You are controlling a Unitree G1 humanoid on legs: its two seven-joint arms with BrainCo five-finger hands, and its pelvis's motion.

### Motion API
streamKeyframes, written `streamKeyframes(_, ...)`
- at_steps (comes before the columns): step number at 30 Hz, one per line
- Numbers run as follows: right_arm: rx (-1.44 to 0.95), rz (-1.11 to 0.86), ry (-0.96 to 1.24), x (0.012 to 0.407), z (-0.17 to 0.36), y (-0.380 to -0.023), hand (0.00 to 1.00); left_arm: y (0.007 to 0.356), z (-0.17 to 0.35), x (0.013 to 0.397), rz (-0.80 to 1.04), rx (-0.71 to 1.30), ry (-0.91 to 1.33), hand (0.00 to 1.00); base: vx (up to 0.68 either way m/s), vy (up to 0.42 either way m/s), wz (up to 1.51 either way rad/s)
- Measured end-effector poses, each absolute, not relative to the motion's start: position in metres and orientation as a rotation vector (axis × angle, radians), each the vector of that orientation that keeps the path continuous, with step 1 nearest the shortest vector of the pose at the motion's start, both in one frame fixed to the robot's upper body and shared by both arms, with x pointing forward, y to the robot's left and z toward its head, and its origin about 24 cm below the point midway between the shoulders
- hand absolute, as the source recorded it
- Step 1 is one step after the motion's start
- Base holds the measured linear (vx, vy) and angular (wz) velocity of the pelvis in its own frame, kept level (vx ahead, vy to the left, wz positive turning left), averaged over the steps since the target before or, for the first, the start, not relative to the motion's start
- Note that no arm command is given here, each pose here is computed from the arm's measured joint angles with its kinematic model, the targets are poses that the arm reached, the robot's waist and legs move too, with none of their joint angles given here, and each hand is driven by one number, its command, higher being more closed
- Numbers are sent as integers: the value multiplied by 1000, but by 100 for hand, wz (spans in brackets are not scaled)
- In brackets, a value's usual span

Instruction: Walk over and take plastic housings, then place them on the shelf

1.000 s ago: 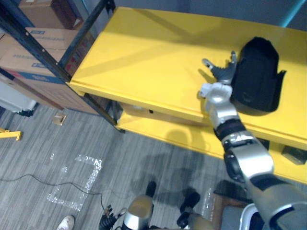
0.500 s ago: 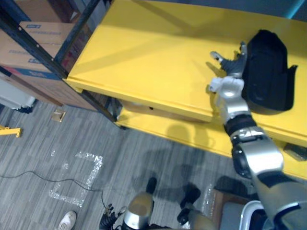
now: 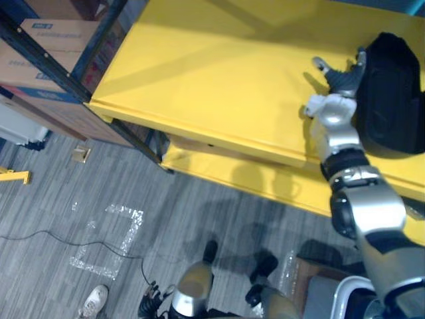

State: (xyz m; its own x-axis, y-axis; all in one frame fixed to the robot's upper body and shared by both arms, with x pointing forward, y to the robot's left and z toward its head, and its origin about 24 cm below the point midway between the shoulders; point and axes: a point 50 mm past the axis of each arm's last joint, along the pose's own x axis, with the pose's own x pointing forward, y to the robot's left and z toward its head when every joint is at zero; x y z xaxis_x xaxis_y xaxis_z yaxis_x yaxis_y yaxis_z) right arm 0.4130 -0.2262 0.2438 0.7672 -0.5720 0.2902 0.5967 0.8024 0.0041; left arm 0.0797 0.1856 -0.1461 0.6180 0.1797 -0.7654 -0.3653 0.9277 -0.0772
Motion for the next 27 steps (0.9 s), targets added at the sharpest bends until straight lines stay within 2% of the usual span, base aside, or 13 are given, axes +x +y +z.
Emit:
streamKeyframes(12, -87, -625, -369, 411, 269, -232, 0, 184, -144, 87, 314, -268, 846, 0, 3, 0, 0)
streamKeyframes(19, -188, -485, -472, 413, 282, -215, 0, 189, -144, 103, 287, -271, 906, 0, 16, -3, -11)
streamKeyframes(25, -183, -350, -734, 400, 317, -178, 0, 190, -136, 130, 295, -297, 842, 0, 0, -6, -13)
streamKeyframes(26, -169, -304, -788, 394, 321, -171, 100, 192, -135, 133, 307, -302, 834, 0, -2, -19, -9)
streamKeyframes(27, -162, -274, -811, 390, 322, -167, 100, 193, -135, 133, 317, -308, 828, 0, -2, -15, -3)
